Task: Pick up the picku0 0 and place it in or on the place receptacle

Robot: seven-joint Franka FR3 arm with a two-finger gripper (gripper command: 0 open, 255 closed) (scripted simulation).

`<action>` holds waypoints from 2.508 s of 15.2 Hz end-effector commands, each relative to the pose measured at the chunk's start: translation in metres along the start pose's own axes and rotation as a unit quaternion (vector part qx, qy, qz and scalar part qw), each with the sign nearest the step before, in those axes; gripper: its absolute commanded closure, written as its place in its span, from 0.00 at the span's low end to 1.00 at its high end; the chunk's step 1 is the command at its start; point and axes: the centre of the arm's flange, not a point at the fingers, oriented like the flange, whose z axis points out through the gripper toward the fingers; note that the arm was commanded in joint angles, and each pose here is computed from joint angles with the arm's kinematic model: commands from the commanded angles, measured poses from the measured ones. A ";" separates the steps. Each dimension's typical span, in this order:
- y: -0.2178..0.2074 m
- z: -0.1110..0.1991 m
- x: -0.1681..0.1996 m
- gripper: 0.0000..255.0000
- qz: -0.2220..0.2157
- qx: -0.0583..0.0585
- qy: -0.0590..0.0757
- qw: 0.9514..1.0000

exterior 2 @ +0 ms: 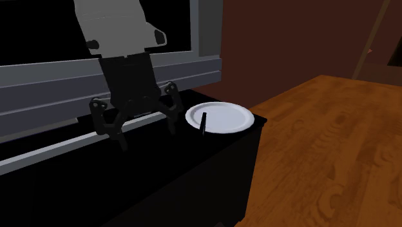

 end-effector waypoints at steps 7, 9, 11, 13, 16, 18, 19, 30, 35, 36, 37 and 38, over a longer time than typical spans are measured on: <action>0.056 0.029 0.031 0.00 0.140 0.002 0.050 0.989; 0.076 0.038 0.038 0.00 0.186 0.003 0.067 0.980; 0.097 0.047 0.044 0.00 0.231 0.003 0.084 0.969; 0.118 0.056 0.048 0.00 0.276 0.004 0.100 0.956; 0.135 0.067 0.051 0.00 0.309 0.005 0.112 0.944; 0.135 0.078 0.053 0.00 0.309 0.005 0.112 0.944; 0.136 0.083 0.054 0.00 0.309 0.005 0.112 0.944; 0.137 0.101 0.058 0.00 0.309 0.005 0.112 0.944; 0.137 0.101 0.058 1.00 0.309 0.005 0.112 0.944; 0.137 0.101 0.058 1.00 0.309 0.005 0.112 0.944; 0.137 0.101 0.058 1.00 0.309 0.005 0.112 0.944; 0.137 0.101 0.058 1.00 0.309 0.005 0.112 0.944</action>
